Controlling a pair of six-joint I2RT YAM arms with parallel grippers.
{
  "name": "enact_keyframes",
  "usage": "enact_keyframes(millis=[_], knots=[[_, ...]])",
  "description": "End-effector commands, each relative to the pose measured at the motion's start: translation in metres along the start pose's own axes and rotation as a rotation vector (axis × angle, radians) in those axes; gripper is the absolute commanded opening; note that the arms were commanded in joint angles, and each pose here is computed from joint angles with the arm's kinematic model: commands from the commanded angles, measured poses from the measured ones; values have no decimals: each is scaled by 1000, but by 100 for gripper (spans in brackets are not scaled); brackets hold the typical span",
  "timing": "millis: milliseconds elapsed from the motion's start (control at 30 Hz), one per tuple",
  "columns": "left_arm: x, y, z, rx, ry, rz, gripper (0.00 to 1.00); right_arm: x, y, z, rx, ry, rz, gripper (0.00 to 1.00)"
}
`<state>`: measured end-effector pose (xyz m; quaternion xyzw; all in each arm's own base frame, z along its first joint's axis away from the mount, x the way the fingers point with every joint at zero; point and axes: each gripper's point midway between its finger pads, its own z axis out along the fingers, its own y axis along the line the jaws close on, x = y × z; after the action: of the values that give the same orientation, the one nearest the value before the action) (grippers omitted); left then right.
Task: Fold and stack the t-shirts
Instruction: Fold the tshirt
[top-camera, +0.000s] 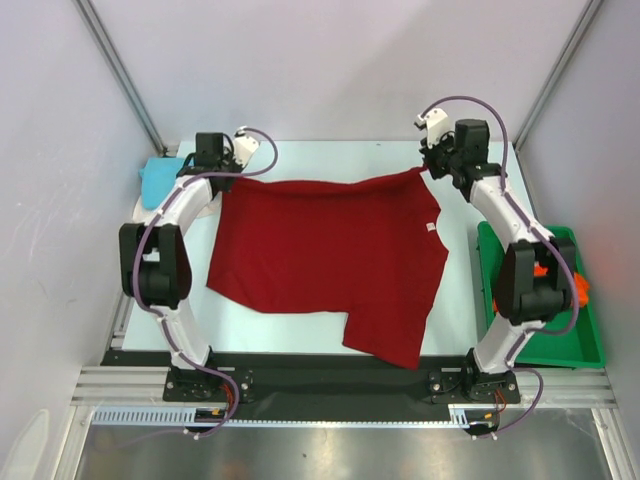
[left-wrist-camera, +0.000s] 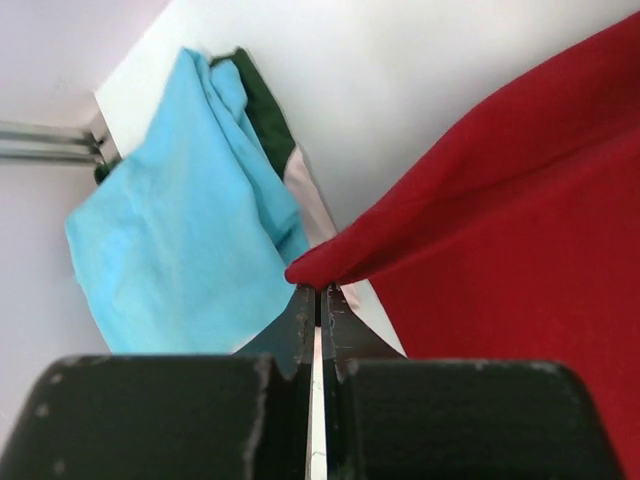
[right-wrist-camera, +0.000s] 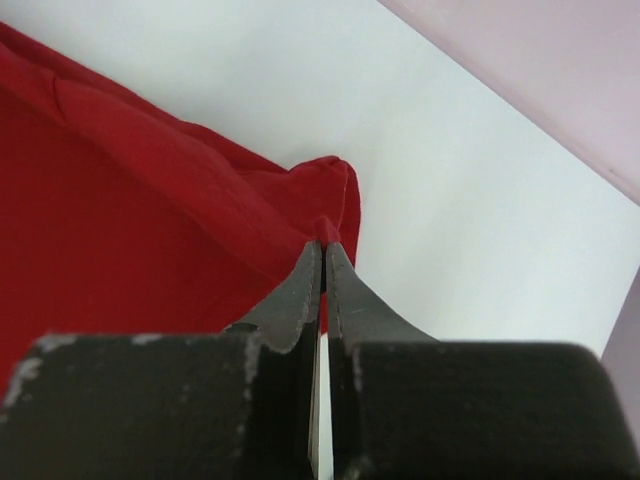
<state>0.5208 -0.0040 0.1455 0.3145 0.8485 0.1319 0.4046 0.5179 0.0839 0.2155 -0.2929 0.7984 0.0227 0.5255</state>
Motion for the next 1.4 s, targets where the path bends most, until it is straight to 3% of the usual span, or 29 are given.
enact_keyframes(millis=[0,200,767,833,900,933,967,1033,1167,1367], knots=[[-12,12,-27,-31,-68,4,0,-10,10,-31,6,-32,-5,0],[25,6,-28,-56,25,-4,0,11,35,-59,-22,0,8,0],[125,-52,-22,65,249,-48,0,104,107,-89,-190,182,39,0],[129,-59,-21,94,267,-61,0,117,117,-95,-220,216,50,15],[126,-62,-22,118,269,-90,7,111,117,-101,-217,203,53,41],[123,-63,-24,126,264,-99,11,106,115,-102,-210,193,56,44],[121,-63,-26,128,260,-109,23,101,114,-102,-212,180,55,45],[102,-59,-31,140,203,-139,34,81,108,-98,-214,133,49,48],[72,-59,-37,190,156,-177,36,68,109,-71,-278,109,50,48],[67,-66,-33,220,182,-189,37,55,113,-36,-379,115,49,48]])
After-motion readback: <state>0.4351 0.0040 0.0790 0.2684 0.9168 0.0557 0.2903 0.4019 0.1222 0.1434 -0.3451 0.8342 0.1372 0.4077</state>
